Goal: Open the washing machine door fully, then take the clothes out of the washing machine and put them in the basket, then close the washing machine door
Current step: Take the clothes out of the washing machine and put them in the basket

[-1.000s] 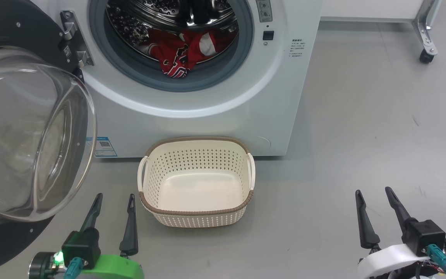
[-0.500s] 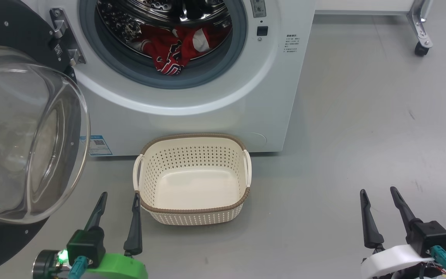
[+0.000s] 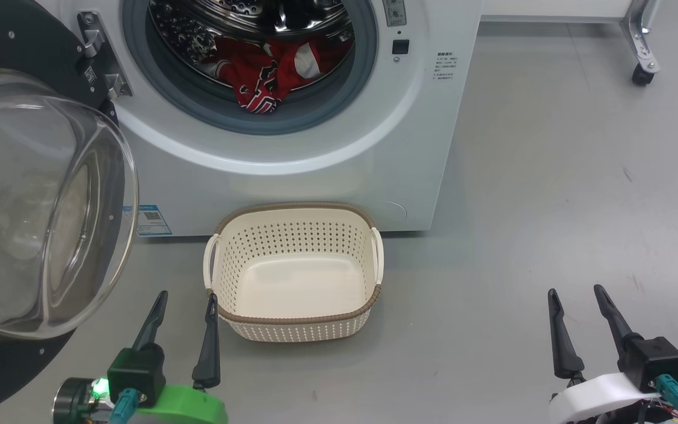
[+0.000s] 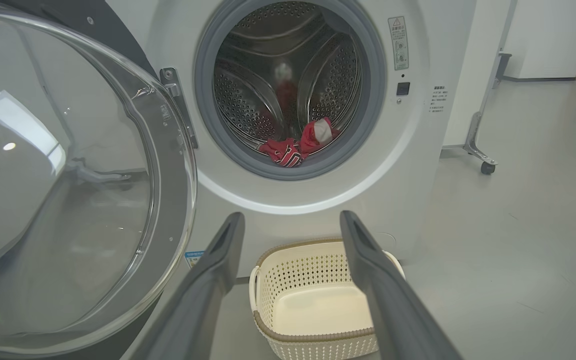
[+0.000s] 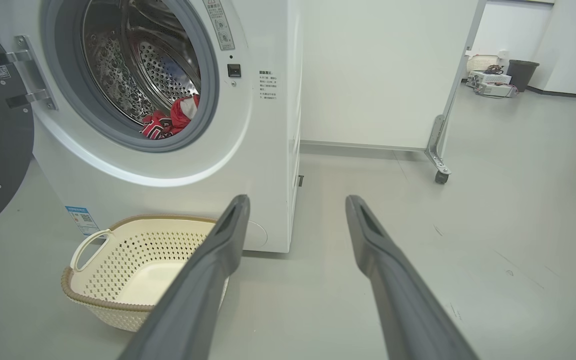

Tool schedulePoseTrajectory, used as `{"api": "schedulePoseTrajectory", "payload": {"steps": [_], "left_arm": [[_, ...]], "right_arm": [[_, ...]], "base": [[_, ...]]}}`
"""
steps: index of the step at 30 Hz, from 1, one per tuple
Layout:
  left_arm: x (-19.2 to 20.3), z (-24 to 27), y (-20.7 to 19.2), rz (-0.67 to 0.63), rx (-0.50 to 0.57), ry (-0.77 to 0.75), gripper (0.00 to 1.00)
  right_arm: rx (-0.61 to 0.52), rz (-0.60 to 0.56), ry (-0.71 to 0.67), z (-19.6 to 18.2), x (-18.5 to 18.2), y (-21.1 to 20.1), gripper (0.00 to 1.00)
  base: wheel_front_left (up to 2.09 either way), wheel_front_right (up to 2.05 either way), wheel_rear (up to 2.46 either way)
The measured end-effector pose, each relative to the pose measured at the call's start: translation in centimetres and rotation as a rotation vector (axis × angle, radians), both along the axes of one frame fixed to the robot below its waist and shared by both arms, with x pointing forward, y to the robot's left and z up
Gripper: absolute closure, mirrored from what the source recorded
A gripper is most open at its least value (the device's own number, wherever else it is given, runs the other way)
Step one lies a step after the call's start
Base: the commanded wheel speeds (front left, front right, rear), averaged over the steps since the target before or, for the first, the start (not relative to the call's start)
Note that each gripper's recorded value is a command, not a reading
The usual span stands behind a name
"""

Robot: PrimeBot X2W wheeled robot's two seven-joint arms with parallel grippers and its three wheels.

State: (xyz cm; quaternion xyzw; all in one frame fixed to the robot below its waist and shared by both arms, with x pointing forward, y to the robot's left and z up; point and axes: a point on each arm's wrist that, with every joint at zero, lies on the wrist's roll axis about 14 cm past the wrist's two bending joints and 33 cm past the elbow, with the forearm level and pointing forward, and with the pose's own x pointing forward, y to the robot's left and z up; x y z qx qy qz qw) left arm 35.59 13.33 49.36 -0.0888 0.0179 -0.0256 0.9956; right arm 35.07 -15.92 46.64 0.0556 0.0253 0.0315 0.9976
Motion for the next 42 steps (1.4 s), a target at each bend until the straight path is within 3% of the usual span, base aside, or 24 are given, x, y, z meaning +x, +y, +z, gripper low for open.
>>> {"api": "schedulePoseTrajectory", "payload": {"steps": [18,42], "left_arm": [[-0.02,0.11,-0.48,-0.015,0.000,0.004,0.00],[0.21,-0.14,-0.44,-0.009,0.000,0.015,0.00]], "right_arm": [[0.000,0.002,0.004,-0.11,-0.07,0.05,0.00],[0.001,0.003,0.021,-0.66,0.04,0.08,0.00]], "base": [[0.47,-0.47,0.00],[1.10,-1.10,0.00]]}}
